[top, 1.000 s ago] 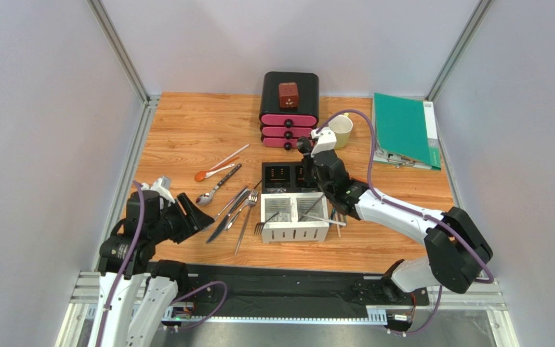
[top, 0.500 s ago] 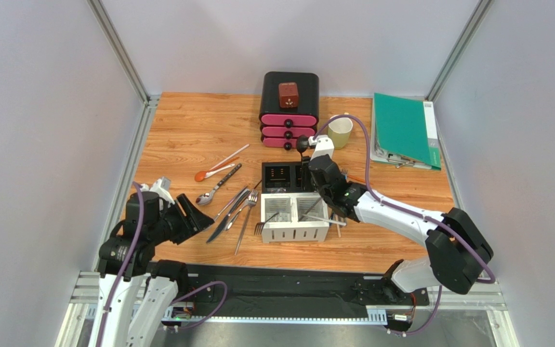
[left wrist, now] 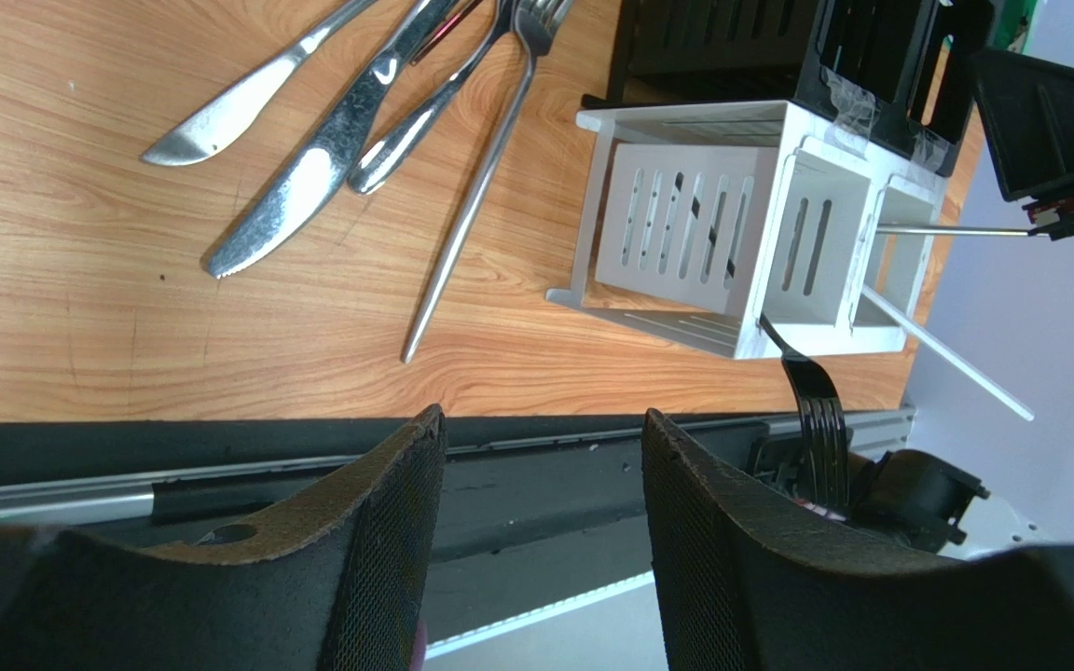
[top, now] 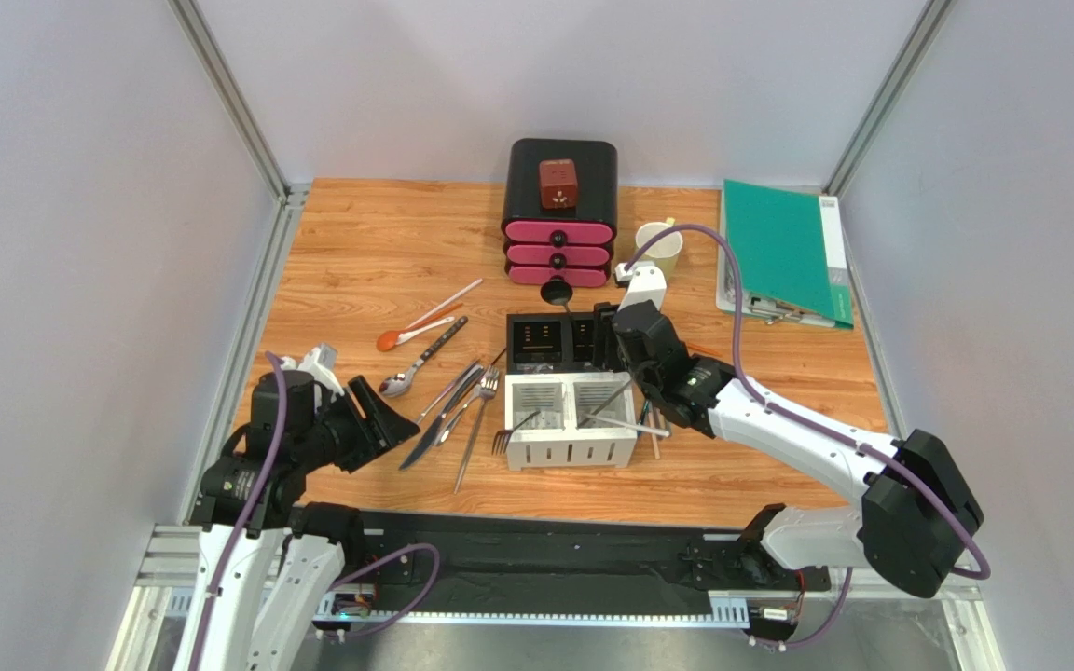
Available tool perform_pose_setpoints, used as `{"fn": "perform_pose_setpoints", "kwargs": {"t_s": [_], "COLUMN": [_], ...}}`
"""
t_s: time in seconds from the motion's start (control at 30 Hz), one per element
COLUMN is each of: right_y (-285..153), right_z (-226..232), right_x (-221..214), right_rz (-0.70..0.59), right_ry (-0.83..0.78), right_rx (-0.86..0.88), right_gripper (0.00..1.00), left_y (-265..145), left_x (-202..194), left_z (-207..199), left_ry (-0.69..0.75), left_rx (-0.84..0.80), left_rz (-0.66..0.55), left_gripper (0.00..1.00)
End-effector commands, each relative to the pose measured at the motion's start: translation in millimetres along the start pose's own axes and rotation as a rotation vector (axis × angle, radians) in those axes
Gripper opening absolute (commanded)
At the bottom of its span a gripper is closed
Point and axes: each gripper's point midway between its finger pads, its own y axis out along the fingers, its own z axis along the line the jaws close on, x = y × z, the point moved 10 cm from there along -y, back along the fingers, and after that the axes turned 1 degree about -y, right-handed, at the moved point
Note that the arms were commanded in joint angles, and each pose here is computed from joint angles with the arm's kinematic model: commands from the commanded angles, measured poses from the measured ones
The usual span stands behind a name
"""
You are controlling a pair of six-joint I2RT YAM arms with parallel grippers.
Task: Sort the eating utensils into containers
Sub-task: Place the spoon in the storage box.
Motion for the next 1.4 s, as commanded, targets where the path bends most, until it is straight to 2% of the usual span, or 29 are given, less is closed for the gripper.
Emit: {"fn": "perform_pose_setpoints", "kwargs": {"t_s": [0.0,0.2,0.37,0.73,1.0,1.37], "right_y": [3,19,26,33,19,49], "right_z": [4,18,28,43,36,46], "right_x": [1,11,25,49,56,52], "right_rz": [0.003,0.015,0.009,-0.012,-0.025,0.028], "right_ry": [0.002,-0.033,-0.061,-0.105,-0.125,-0.142], "right_rx": [0.003,0.043,0.084,0.129,0.141,0.141], "right_gripper": [0.53,0.55,0.63,0.68,0.7,0.71], "left_y": [1,0,-1,0,4,7], "left_x": [2,3,4,4,4,5], "left_z": [-4,-3,-3,-2,-2,-2], "left_ry": [0.006,0.021,0.024,0.012,0.003,-0.004], "left_rx": [-0.039,-0.017,-0.003,0.002,0.003,-0.001], "left_rz": [-0.013,-0.007,-0.014,-0.016,-0.015,-0.004], "left_gripper": [0.6,0.6,0.6,0.6,0.6,0.6]}}
